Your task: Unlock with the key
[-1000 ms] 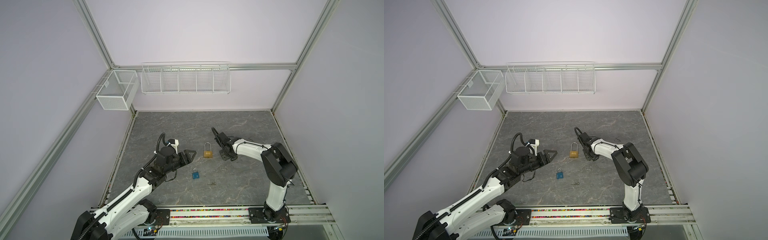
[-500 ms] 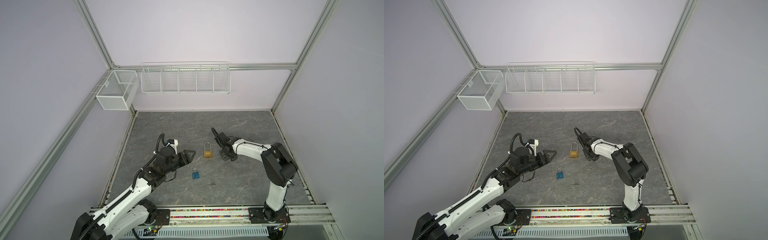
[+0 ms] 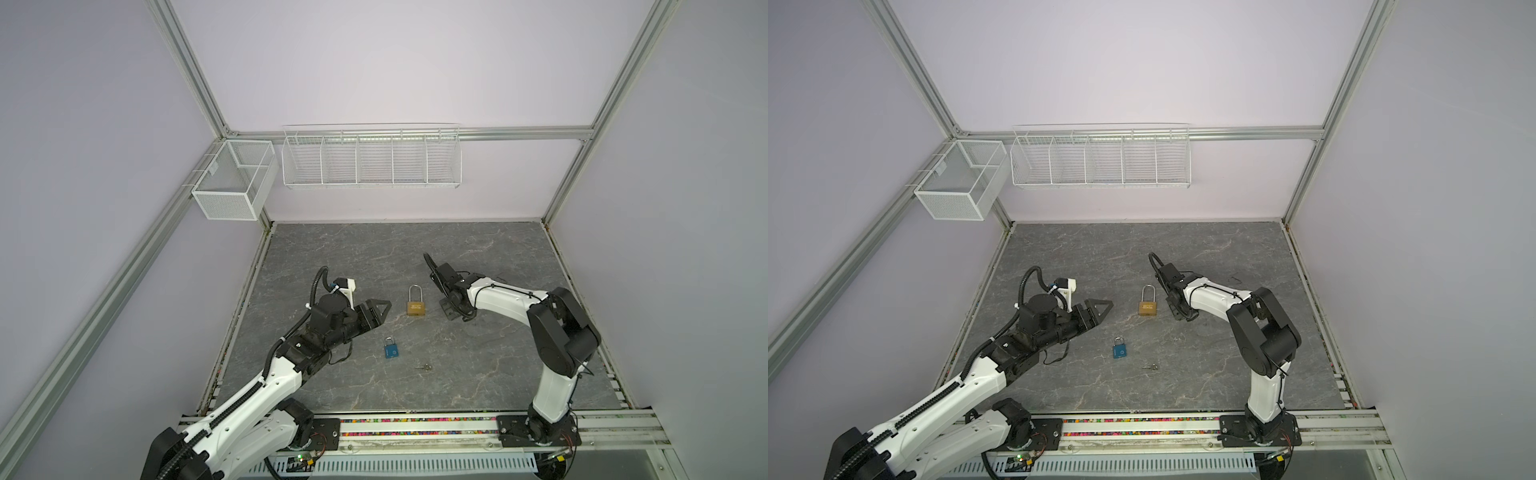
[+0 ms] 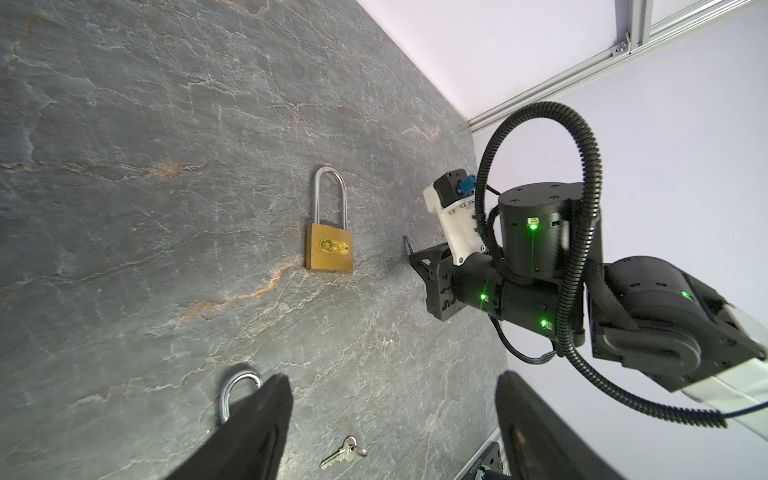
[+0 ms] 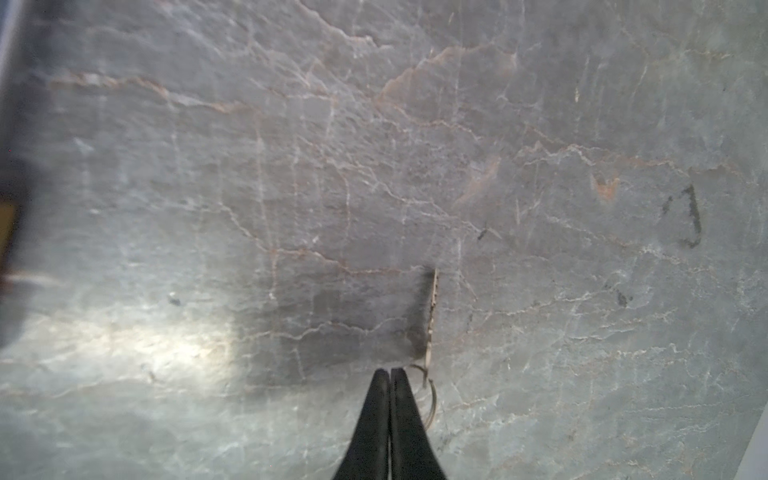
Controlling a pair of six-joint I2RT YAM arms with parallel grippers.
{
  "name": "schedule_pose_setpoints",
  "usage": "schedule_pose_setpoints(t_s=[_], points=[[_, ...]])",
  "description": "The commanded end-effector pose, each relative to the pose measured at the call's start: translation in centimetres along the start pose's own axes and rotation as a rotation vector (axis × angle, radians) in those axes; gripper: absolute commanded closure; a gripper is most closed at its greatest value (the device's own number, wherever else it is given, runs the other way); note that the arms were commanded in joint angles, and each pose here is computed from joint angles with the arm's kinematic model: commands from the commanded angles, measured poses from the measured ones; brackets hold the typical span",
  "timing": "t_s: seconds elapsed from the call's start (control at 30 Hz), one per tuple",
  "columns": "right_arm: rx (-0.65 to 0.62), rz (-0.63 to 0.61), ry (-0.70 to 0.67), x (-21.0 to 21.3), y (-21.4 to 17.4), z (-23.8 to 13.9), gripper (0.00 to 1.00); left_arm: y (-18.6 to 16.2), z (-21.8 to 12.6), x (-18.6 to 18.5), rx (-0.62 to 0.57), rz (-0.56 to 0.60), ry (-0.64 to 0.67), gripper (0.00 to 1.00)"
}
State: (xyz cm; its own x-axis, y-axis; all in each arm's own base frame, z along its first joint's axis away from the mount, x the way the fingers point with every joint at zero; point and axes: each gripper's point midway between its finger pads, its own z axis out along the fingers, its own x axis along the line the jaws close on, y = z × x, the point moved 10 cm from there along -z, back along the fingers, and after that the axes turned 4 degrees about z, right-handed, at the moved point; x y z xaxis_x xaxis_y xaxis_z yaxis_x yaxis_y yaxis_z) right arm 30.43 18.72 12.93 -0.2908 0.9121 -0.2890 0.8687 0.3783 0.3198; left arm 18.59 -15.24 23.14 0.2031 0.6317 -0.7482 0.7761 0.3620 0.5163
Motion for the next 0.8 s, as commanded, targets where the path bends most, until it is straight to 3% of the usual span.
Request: schedule_pose_setpoints(t_s=[0.0,0.17,0.3,0.43,0.6,0.77], points=[[-0.062,-0.025,0.053,-0.1,0.7,-2.5,0.93,0.0,-0.1,0.1,-0.011,-0.019,0.014,0.21],[-0.137,-0.070,0.131,0.1,1.0,-4.5,0.93,0.0,1.2,1.1,-0.042,-0.208,0.056,0.23],[-0.186,-0.103,0.200,0.2,0.9,-6.1,0.93,0.1,3.2,1.3,0.007,-0.311,0.090,0.23],[-0.225,-0.118,0.305,0.3,0.9,-8.3,0.93,0.1,5.3,1.1,0.041,-0.385,-0.008,0.25],[-0.276,-0.115,0.423,0.0,0.8,-11.4,0.93,0.1,6.9,0.7,0.022,-0.499,-0.124,0.34],[-0.326,-0.036,0.454,-0.8,1.0,-13.7,0.93,-0.3,7.7,-0.7,0.000,-0.639,-0.181,0.35]])
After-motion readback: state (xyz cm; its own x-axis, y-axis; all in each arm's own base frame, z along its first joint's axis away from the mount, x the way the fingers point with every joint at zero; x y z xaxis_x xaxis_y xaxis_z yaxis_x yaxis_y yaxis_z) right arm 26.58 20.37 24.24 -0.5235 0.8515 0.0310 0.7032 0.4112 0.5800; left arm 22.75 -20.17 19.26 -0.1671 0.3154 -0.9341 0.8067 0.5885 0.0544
